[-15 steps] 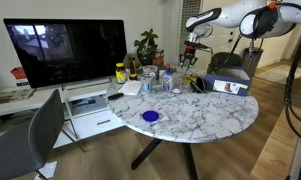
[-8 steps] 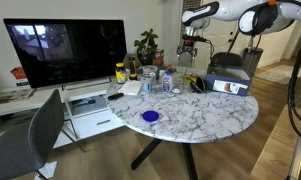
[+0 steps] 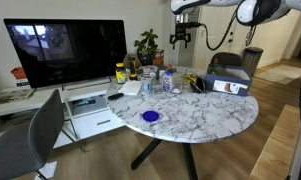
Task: Move the clear container backwards.
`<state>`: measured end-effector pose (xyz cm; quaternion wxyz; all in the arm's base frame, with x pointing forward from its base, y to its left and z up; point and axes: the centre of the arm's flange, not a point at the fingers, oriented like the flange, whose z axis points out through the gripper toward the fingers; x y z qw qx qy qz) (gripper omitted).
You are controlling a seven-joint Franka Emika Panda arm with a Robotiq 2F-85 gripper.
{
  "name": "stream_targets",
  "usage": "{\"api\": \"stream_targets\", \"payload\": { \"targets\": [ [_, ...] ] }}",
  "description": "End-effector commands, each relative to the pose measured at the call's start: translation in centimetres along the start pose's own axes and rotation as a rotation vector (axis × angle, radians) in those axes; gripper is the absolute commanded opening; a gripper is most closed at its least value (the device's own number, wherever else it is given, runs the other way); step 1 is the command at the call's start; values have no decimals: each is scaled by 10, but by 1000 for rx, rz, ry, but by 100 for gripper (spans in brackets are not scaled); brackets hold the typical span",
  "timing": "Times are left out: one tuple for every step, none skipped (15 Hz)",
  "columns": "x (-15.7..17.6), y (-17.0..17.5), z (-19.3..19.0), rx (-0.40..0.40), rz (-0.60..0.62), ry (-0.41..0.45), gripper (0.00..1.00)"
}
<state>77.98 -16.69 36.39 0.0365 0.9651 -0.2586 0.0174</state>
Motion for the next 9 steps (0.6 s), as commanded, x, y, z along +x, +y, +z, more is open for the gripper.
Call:
{"api": "stream_targets", "payload": {
  "targets": [
    [-78,-6,-14,-50,-183,65,100],
    [-82,-17,-20,-35,-248,58,100],
    [-86,-27,-25,-16,-305,47,100],
    [-90,-36,-28,-17,-345,35,100],
    [-94,-44,-32,-20,-407,7,100],
    [-99,-51,-35,-7,-467,34,100],
    [-30,-72,-43,-7,-374,44,100],
    [-33,-77,-46,-5,-389,47,100],
    [-34,-79,-46,-5,-389,48,100]
  ]
}}
